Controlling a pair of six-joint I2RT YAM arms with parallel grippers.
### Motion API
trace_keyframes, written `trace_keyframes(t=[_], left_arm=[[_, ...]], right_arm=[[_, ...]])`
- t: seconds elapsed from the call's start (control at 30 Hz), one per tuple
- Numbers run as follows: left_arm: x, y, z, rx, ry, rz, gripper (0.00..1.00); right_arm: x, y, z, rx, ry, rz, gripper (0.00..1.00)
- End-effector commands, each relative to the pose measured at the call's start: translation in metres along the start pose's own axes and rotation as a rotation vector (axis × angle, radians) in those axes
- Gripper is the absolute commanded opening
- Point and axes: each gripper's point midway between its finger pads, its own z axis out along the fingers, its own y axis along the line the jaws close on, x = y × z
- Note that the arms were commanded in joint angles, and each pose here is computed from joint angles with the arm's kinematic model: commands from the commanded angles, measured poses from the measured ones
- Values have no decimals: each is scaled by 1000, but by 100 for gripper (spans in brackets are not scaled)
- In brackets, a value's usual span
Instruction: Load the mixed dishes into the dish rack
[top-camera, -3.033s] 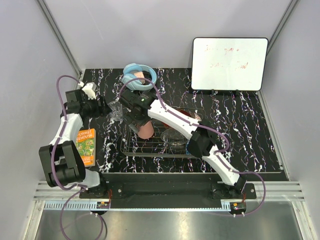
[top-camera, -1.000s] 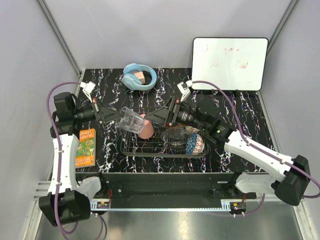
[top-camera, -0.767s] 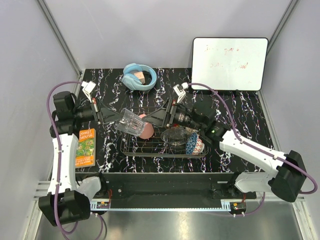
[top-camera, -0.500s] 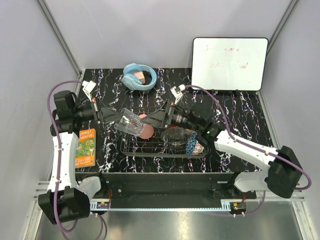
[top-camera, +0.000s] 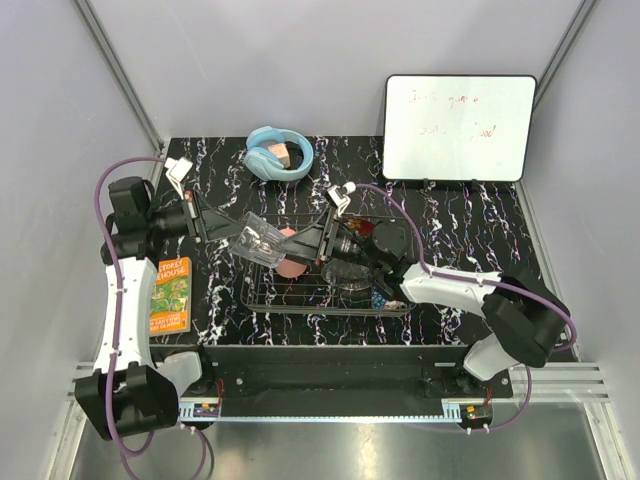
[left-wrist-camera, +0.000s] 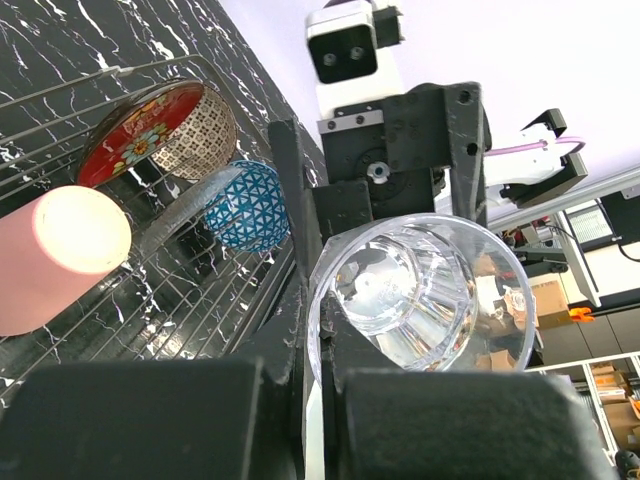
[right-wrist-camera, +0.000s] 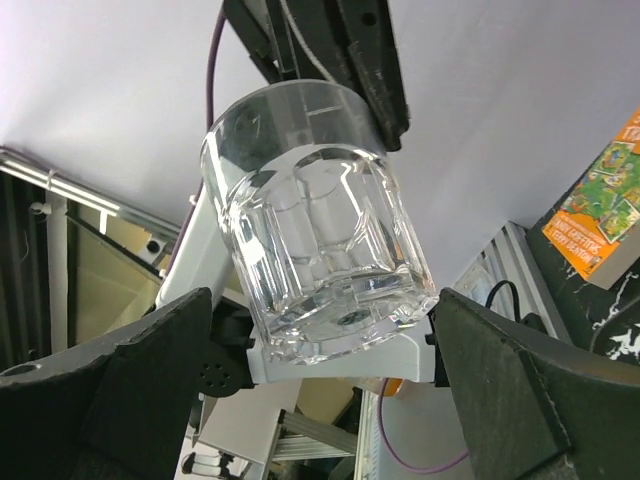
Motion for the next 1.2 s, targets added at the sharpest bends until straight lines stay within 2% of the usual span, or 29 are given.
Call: trace_keyframes(t=[0.0, 0.17, 0.33, 0.43, 0.47, 0.6, 0.63, 0.67, 0.73, 0.8, 0.83, 0.87, 0.93, 1.0, 1.03, 1.1, 1.17], left_arm=[[-8, -11, 2, 21, 6, 64, 0], [-10, -8, 2, 11, 1, 69, 0], [-8, -3, 3, -1, -3, 65, 0], [-5, 1, 3, -1, -2, 59, 0], [-4, 2, 3, 0, -1, 54, 0], [5, 5, 3, 1, 3, 40, 0], [7, 7, 3, 0, 2, 37, 2], [8, 8, 3, 0, 3, 34, 12], [11, 17, 2, -31, -8, 42, 50], [10, 22, -1, -77, -28, 42, 67], [9, 23, -3, -84, -33, 55, 75], [7, 23, -6, -95, -42, 50, 99], [-2, 23, -13, -116, -68, 59, 99], [-12, 22, -19, -131, -93, 67, 99], [-16, 24, -23, -150, -110, 48, 99], [-27, 30, -35, -186, -145, 63, 99], [-28, 38, -42, -233, -165, 48, 99]], right_arm=[[2, 37, 11, -140, 7, -57, 100], [5, 36, 18, -179, 26, -2, 99], [5, 38, 21, -194, 37, 6, 89], [4, 41, 22, -195, 42, -11, 73], [4, 46, 22, -200, 40, -23, 59], [-1, 48, 15, -156, 29, -68, 25], [-1, 41, 13, -119, 30, -86, 25], [-5, 51, 9, -122, 16, -117, 25], [-6, 41, 5, -41, 17, -183, 24], [-11, 54, -1, -14, -3, -249, 22], [-10, 43, -5, 45, 7, -286, 19], [-12, 52, -9, 53, 0, -316, 18], [-14, 46, -16, 140, 11, -368, 19], [-18, 47, -17, 191, 25, -407, 25], [-11, 23, -27, 308, 83, -417, 26], [-17, 13, -30, 405, 102, -445, 24], [-7, -18, -50, 564, 184, -440, 20]])
